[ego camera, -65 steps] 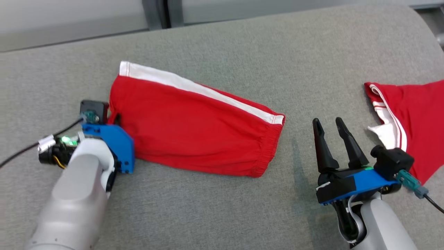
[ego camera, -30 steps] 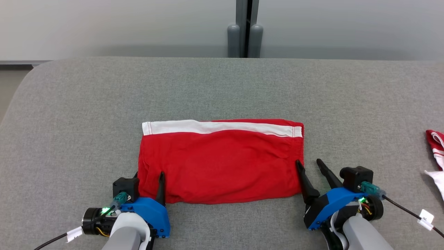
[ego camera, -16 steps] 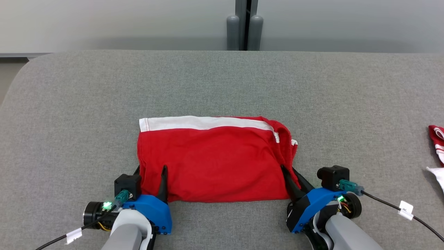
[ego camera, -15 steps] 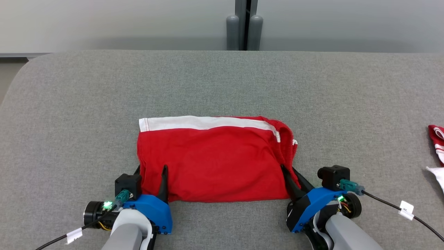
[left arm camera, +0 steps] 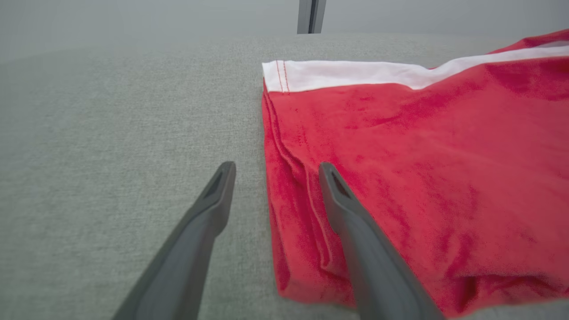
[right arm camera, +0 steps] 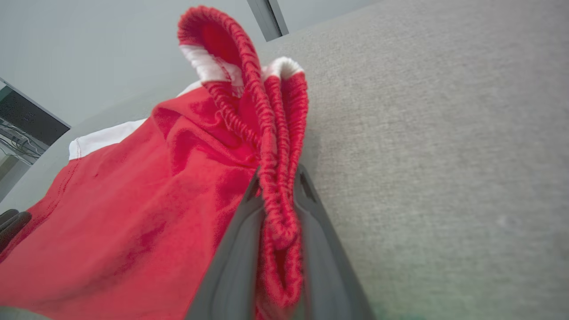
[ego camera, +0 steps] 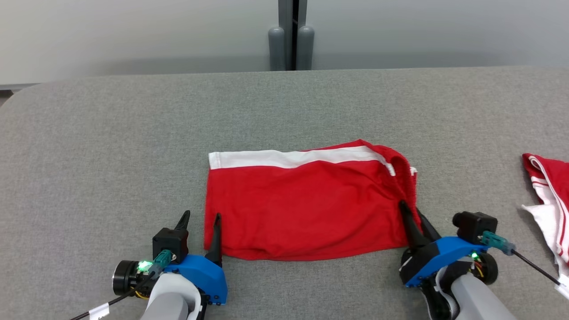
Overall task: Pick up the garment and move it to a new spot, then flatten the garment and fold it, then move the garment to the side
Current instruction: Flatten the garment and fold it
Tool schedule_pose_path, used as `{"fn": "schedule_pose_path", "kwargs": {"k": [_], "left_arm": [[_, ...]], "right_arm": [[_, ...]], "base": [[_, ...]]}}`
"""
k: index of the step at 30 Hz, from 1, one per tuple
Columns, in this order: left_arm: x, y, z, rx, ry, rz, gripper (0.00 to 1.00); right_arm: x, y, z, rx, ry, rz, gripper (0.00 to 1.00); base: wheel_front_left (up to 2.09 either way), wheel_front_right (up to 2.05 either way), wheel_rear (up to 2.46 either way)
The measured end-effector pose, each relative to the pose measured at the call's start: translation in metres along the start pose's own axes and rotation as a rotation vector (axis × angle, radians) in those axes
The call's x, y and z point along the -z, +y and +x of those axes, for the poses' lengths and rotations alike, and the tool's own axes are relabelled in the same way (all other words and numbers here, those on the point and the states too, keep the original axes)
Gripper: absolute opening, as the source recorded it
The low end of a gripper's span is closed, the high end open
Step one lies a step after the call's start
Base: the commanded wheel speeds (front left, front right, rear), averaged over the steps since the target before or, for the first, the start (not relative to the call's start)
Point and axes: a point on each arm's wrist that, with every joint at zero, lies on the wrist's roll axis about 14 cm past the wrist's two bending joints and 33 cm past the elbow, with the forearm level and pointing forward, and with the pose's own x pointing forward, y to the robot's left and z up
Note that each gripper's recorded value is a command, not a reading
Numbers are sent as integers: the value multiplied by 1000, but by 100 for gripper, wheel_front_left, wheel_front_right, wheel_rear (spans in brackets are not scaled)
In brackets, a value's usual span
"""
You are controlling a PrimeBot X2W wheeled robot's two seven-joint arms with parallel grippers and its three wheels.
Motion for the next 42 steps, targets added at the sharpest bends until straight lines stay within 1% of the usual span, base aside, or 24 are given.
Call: {"fn": "schedule_pose_path", "kwargs": {"k": [4,5,7,11,14,19,22,26,27,28,29,34,36,39,42], "left_arm": [[-2,-14,2,35,-7,-2,100],[-2,-17,2,43,-8,-3,100],[-1,-23,2,55,-7,-2,100],[-1,-25,1,60,-5,-2,100],[1,-21,-3,48,-4,-9,100],[3,-5,-15,-4,-4,-23,100],[8,5,-25,-40,3,-34,100],[14,19,-37,-84,12,-48,100],[16,22,-40,-95,15,-51,100],[18,24,-43,-104,18,-54,100],[19,27,-45,-113,21,-57,100],[22,33,-49,-137,25,-63,100],[19,30,-46,-130,17,-60,100],[9,23,-40,-109,-12,-47,100],[1,15,-33,-88,-31,-30,100]], "right_arm": [[-12,-33,-15,81,-36,-5,0],[-16,-35,-16,90,-51,4,0],[-27,-30,-16,72,-86,4,0],[-38,3,-8,-17,-125,32,0],[-41,43,0,-125,-128,56,0],[-37,107,8,-302,-85,80,0],[-27,133,12,-374,-38,51,0],[-7,152,20,-426,33,-17,0],[-1,156,21,-437,51,-27,6],[3,160,23,-448,65,-32,39],[5,165,24,-458,71,-21,100],[6,191,23,-531,69,12,100],[2,188,24,-524,53,4,100],[-9,166,31,-463,9,-48,100],[-47,127,40,-345,-108,-84,100]], "base": [[0,0,0],[0,0,0],[0,0,0],[0,0,0],[0,0,0],[0,0,0],[0,0,0],[0,0,0],[0,0,0],[0,0,0],[0,0,0],[0,0,0],[0,0,0],[0,0,0],[0,0,0]]}}
